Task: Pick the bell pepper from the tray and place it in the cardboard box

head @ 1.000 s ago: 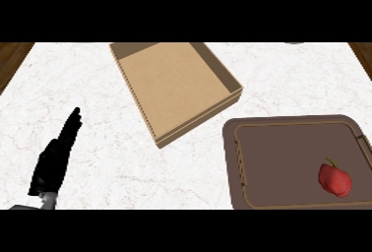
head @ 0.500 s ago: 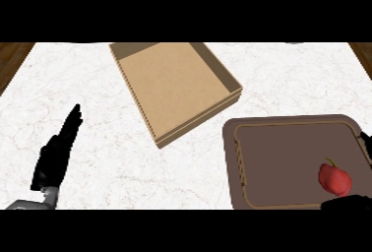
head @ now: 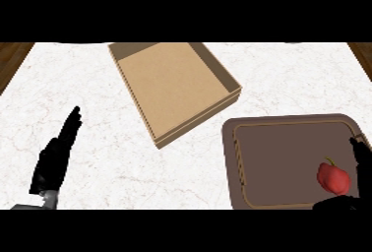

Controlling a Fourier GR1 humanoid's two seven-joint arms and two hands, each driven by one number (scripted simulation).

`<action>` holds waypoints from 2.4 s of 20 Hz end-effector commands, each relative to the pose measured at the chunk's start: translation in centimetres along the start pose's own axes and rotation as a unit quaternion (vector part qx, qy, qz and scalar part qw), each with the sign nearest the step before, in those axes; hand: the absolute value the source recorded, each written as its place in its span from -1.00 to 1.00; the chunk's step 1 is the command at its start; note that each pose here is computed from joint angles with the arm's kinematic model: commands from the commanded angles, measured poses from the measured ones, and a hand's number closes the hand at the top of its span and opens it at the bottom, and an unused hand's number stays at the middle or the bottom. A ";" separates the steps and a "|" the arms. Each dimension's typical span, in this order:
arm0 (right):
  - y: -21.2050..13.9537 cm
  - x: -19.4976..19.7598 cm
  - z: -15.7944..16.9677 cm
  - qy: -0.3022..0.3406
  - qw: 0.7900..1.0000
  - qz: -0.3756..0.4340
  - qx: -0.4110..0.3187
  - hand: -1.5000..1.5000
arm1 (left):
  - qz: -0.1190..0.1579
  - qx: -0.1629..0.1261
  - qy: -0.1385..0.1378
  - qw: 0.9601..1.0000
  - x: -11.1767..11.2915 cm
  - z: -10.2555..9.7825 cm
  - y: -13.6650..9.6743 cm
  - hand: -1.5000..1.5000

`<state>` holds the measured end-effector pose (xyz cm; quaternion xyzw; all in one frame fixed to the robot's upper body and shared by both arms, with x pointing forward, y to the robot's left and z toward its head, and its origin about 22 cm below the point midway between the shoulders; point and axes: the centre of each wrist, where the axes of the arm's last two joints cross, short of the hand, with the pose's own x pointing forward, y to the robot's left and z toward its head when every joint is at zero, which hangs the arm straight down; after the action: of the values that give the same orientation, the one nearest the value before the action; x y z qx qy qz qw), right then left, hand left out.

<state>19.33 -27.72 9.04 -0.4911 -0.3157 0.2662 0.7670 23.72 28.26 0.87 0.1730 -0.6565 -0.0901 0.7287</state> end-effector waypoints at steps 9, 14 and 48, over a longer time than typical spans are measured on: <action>1.4 0.0 -0.1 0.043 0.999 -0.003 -0.006 -1.00 | -0.007 0.002 0.003 1.000 -0.6 0.9 0.6 0.00; 2.9 0.2 -1.9 0.042 0.999 0.003 -0.004 -1.00 | 0.004 0.000 0.004 1.000 0.3 -0.2 -2.0 0.00; 3.8 7.1 -4.7 -0.163 0.978 0.109 -0.065 1.00 | -0.006 -0.015 -0.012 1.000 0.5 -0.9 -0.5 0.00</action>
<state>24.38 -26.65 5.73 -0.5587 -0.3525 0.3361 0.6713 24.35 28.21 1.16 0.1647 -0.6605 -0.0971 0.7261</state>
